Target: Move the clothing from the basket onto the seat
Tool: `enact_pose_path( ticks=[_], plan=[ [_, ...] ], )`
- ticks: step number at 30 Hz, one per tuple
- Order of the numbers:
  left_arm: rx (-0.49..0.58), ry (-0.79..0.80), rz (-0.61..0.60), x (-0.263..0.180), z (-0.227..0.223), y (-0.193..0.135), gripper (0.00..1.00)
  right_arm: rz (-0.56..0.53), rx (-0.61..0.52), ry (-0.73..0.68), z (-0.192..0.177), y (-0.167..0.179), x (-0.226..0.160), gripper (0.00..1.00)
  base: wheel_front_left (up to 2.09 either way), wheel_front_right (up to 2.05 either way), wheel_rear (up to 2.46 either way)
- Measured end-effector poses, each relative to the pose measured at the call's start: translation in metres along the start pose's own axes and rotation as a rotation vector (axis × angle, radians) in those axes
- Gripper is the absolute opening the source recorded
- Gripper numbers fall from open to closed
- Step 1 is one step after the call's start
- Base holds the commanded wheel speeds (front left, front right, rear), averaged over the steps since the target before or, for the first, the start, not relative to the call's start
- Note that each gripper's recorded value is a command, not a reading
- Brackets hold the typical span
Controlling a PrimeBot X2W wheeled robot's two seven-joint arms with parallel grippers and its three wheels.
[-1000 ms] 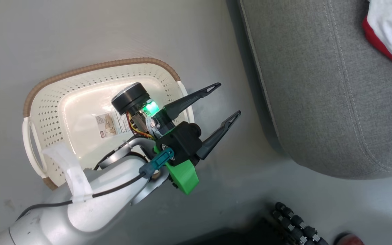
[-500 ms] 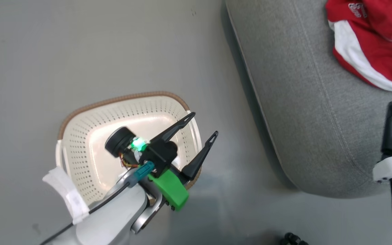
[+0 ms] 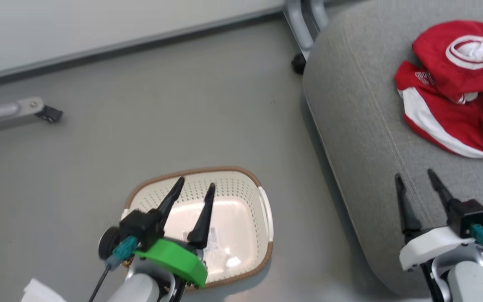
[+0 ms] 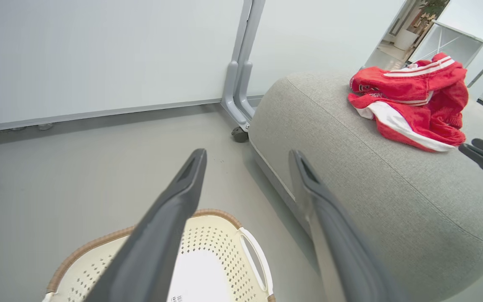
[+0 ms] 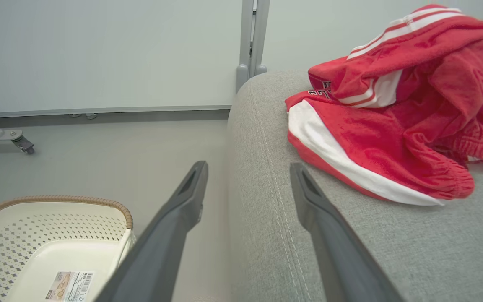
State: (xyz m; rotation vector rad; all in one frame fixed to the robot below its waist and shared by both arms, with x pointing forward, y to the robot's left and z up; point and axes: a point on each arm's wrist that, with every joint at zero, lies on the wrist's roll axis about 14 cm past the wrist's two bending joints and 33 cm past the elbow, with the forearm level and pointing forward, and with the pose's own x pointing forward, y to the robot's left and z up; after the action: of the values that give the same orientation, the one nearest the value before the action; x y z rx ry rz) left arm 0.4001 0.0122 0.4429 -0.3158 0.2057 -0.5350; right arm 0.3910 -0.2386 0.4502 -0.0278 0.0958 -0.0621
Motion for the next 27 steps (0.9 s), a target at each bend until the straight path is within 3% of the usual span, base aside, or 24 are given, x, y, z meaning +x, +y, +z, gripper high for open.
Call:
enact_pose_path(
  ticks=[7, 14, 27],
  plan=[
    [0.006, -0.078, 0.25, -0.061, 0.015, 0.047, 1.0, 0.148, 0.035, -0.05, 0.017, 0.053, -0.015, 1.0, 0.0, 0.0, 0.0],
    [0.053, -0.224, 0.408, -0.11, 0.05, 0.073, 1.0, 0.226, 0.048, -0.135, 0.045, 0.081, -0.026, 1.0, 0.0, 0.0, 0.0],
    [0.175, -0.329, 0.445, -0.161, 0.071, 0.062, 1.0, 0.259, 0.07, -0.253, 0.077, 0.092, -0.063, 1.0, 0.0, 0.0, 0.0]
  ],
)
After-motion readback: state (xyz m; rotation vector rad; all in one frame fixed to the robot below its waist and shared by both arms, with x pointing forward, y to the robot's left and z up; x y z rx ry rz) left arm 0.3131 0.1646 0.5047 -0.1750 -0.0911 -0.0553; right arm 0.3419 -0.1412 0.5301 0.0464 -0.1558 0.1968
